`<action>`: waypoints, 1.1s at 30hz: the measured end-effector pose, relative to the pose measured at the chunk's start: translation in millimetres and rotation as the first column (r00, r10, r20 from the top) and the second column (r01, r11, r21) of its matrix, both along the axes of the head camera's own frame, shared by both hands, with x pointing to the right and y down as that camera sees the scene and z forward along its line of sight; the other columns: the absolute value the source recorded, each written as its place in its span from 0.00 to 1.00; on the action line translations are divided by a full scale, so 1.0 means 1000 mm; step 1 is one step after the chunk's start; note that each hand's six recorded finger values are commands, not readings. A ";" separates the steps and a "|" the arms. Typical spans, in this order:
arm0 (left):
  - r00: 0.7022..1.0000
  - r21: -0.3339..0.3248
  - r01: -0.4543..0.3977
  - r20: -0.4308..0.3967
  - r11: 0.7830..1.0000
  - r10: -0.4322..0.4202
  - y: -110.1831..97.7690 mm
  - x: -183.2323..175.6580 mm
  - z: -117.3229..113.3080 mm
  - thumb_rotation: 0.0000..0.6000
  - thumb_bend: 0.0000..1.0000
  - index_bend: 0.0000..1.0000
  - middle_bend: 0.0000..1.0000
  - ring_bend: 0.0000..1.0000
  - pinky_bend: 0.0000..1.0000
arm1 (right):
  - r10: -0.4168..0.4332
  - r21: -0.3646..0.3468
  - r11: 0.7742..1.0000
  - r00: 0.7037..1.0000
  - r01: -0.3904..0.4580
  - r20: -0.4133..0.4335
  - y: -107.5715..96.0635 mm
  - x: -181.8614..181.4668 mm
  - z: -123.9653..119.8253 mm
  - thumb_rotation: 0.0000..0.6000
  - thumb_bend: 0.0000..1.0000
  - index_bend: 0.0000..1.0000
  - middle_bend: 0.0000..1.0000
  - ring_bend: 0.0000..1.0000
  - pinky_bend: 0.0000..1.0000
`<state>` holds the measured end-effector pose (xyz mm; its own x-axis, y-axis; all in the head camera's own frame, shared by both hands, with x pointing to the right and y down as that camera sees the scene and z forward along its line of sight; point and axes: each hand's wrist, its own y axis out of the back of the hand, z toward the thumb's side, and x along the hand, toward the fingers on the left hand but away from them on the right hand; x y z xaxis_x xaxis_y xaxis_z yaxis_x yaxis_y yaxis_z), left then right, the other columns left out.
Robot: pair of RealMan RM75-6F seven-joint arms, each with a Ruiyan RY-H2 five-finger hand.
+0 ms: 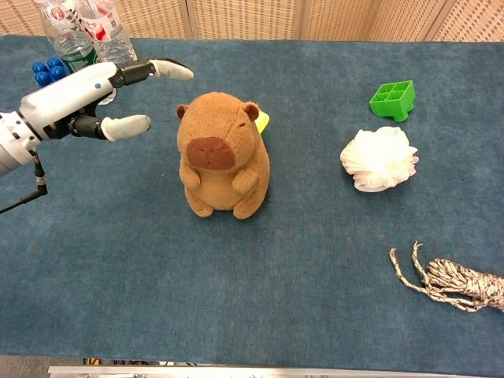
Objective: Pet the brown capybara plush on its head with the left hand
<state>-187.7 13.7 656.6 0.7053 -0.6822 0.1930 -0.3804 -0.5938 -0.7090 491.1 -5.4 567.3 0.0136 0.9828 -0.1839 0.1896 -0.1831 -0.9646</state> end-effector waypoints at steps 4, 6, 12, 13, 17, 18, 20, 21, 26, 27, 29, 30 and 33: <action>1.000 0.000 -0.018 -0.014 1.000 0.018 -0.002 0.011 0.000 0.19 0.11 0.12 0.10 0.06 0.00 | 0.009 0.000 1.000 1.000 -0.009 -0.002 0.003 0.002 0.000 1.00 0.06 0.32 0.32 0.21 0.24; 0.999 0.004 -0.030 -0.022 1.000 0.030 -0.003 0.018 -0.001 0.18 0.11 0.12 0.10 0.06 0.00 | 0.014 -0.001 1.000 1.000 -0.014 -0.003 0.005 0.004 -0.001 1.00 0.06 0.32 0.32 0.21 0.24; 0.997 0.027 -0.072 -0.013 0.997 0.073 -0.006 0.033 -0.002 0.17 0.11 0.12 0.09 0.05 0.00 | 0.020 -0.001 1.000 1.000 -0.020 -0.008 0.007 0.005 -0.002 1.00 0.06 0.32 0.32 0.21 0.24; 0.997 0.042 -0.080 -0.004 0.996 0.080 -0.007 0.035 -0.002 0.16 0.11 0.12 0.09 0.05 0.00 | 0.022 0.000 1.000 1.000 -0.022 -0.007 0.007 0.005 -0.002 1.00 0.06 0.32 0.32 0.21 0.24; 0.992 0.118 -0.127 0.032 0.985 0.124 -0.010 0.053 -0.003 0.14 0.11 0.12 0.09 0.05 0.00 | 0.030 0.000 1.000 0.999 -0.030 -0.014 0.009 0.008 -0.003 1.00 0.06 0.32 0.32 0.21 0.24; 0.990 0.122 -0.137 0.035 0.983 0.133 -0.010 0.058 -0.002 0.14 0.11 0.12 0.09 0.05 0.00 | 0.032 0.000 0.999 0.999 -0.032 -0.015 0.010 0.009 -0.004 1.00 0.06 0.32 0.32 0.21 0.24; 0.988 0.112 -0.150 0.040 0.982 0.146 -0.011 0.065 0.001 0.13 0.11 0.12 0.09 0.05 0.00 | 0.039 -0.001 0.999 0.999 -0.039 -0.016 0.011 0.011 -0.004 1.00 0.06 0.32 0.32 0.21 0.24; 0.988 0.105 -0.155 0.043 0.982 0.152 -0.011 0.068 0.002 0.13 0.11 0.12 0.09 0.05 0.00 | 0.042 -0.002 0.999 0.999 -0.042 -0.017 0.011 0.012 -0.004 1.00 0.06 0.32 0.32 0.21 0.24; 0.980 0.091 -0.186 0.092 0.978 0.177 -0.013 0.083 0.015 0.12 0.11 0.12 0.09 0.05 0.00 | 0.054 -0.005 0.999 0.998 -0.054 -0.018 0.013 0.017 -0.004 1.00 0.06 0.32 0.32 0.21 0.24; 0.979 0.090 -0.187 0.099 0.978 0.178 -0.014 0.085 0.017 0.12 0.11 0.12 0.09 0.05 0.00 | 0.056 -0.005 0.998 0.998 -0.056 -0.018 0.013 0.018 -0.004 1.00 0.06 0.32 0.32 0.21 0.24; 0.977 0.087 -0.189 0.113 0.978 0.178 -0.015 0.088 0.021 0.12 0.11 0.12 0.08 0.05 0.00 | 0.061 -0.005 0.998 0.998 -0.061 -0.019 0.014 0.020 -0.004 1.00 0.06 0.32 0.32 0.21 0.24; 0.977 0.086 -0.189 0.118 0.978 0.178 -0.016 0.089 0.022 0.11 0.11 0.12 0.08 0.05 0.00 | 0.063 -0.005 0.998 0.998 -0.063 -0.019 0.014 0.021 -0.004 1.00 0.06 0.32 0.32 0.21 0.24; 0.975 0.089 -0.188 0.137 0.978 0.175 -0.017 0.090 0.026 0.11 0.11 0.12 0.08 0.05 0.00 | 0.067 -0.005 0.998 0.998 -0.067 -0.018 0.014 0.023 -0.004 1.00 0.06 0.32 0.32 0.21 0.24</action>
<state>-97.8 -3.7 682.5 0.7928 -0.5658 0.2265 -0.1755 -0.5679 -0.8042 514.0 8.7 563.3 -0.0551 0.9804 -0.1892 0.1849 -0.1762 -0.9668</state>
